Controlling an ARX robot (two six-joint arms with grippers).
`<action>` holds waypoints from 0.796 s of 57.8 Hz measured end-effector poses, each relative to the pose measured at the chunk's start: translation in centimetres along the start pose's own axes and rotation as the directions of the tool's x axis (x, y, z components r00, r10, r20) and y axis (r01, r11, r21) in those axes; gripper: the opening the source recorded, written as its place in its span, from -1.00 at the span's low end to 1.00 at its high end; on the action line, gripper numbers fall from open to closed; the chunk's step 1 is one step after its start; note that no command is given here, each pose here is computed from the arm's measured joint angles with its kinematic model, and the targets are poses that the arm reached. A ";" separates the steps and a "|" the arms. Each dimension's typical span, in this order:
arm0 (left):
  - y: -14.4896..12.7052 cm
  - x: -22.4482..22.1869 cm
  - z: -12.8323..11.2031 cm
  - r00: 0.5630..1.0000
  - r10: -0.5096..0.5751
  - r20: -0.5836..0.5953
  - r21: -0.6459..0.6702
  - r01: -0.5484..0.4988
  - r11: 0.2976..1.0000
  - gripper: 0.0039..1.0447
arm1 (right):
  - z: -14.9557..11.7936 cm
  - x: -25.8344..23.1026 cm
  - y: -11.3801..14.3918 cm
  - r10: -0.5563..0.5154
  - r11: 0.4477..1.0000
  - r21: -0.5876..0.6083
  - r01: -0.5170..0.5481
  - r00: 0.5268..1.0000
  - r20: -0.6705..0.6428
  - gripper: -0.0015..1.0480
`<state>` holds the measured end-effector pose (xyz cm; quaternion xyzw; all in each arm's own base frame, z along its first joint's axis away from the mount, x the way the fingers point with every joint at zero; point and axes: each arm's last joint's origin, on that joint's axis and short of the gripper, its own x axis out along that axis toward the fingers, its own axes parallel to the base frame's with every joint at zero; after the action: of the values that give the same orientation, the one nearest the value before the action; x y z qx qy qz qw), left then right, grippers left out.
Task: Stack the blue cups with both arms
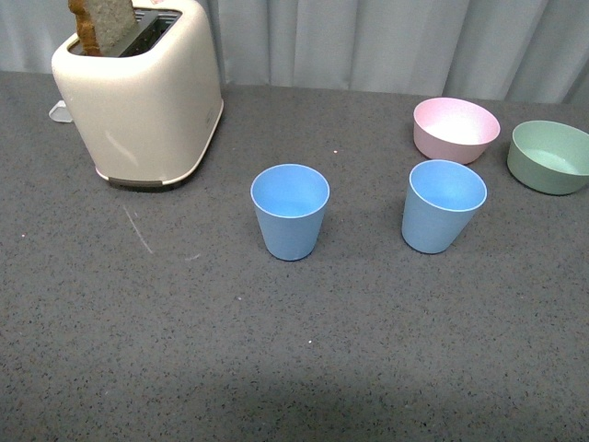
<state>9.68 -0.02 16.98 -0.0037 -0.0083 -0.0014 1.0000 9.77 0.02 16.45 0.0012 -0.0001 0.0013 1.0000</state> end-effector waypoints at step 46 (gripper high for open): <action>0.0 0.0 0.0 1.000 0.000 0.000 0.002 0.000 1.000 0.88 | -0.5 13.7 0.8 0.039 0.997 -0.046 -0.069 0.882 -0.471 0.81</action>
<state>9.68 -0.02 16.98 -0.0028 -0.0083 -0.0014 1.0000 23.44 0.82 15.93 -0.0295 0.2416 0.0293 0.9695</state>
